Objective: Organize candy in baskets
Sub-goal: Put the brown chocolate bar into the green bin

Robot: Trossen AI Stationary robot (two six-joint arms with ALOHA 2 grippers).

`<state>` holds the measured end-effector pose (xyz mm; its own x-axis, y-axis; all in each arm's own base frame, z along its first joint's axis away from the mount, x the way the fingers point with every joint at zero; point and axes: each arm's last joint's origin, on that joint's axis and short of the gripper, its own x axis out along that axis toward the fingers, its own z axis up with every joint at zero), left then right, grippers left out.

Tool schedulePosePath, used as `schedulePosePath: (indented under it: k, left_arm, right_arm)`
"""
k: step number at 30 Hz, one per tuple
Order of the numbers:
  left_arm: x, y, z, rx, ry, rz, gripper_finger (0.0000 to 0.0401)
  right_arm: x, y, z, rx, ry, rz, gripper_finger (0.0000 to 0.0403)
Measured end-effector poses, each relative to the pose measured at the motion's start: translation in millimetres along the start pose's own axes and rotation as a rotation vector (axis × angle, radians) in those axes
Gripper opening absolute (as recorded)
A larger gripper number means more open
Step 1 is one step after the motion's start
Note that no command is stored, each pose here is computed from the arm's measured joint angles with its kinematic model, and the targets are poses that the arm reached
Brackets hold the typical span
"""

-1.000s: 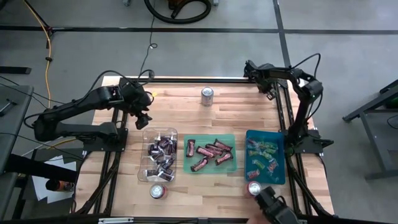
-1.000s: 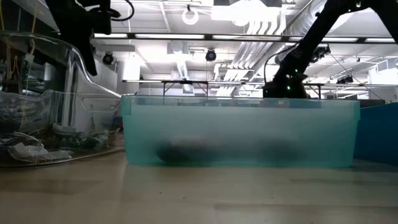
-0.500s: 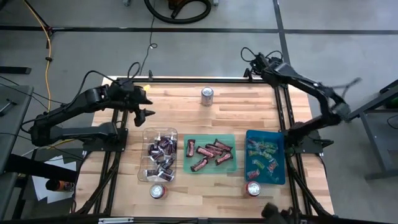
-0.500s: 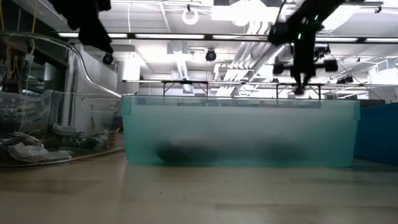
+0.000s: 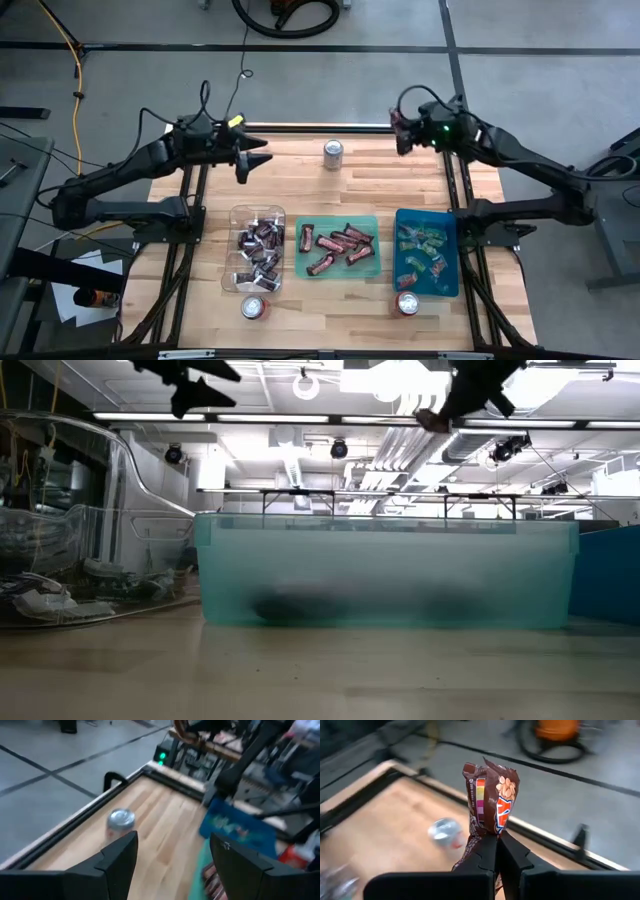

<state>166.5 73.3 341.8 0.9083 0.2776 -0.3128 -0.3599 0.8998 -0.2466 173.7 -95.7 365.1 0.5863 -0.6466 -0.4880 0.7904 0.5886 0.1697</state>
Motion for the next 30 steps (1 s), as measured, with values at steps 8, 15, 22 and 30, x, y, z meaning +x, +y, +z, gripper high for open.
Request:
schedulePosePath:
  k: [8,15,22,30]
  left_arm:
    - [25.4,-16.4,0.4,-0.138,-0.017,-0.066,0.0235]
    - [36.9,-40.2,-9.6,-0.291,0.0,-0.03,0.0235]
    - [32.5,-68.0,-12.7,-0.239,-0.072,-0.024,0.0235]
    - [26.1,-70.1,-10.6,-0.241,-0.099,-0.028,0.0235]
  right_arm:
    - [-33.2,23.4,-11.1,-0.185,0.008,0.276,0.0]
    - [-48.4,41.7,-24.1,-0.281,0.078,0.496,0.0]
    - [-45.0,72.4,-47.4,-0.294,0.095,0.647,0.0]
    - [6.4,129.0,-97.9,-0.242,0.141,0.794,0.0]
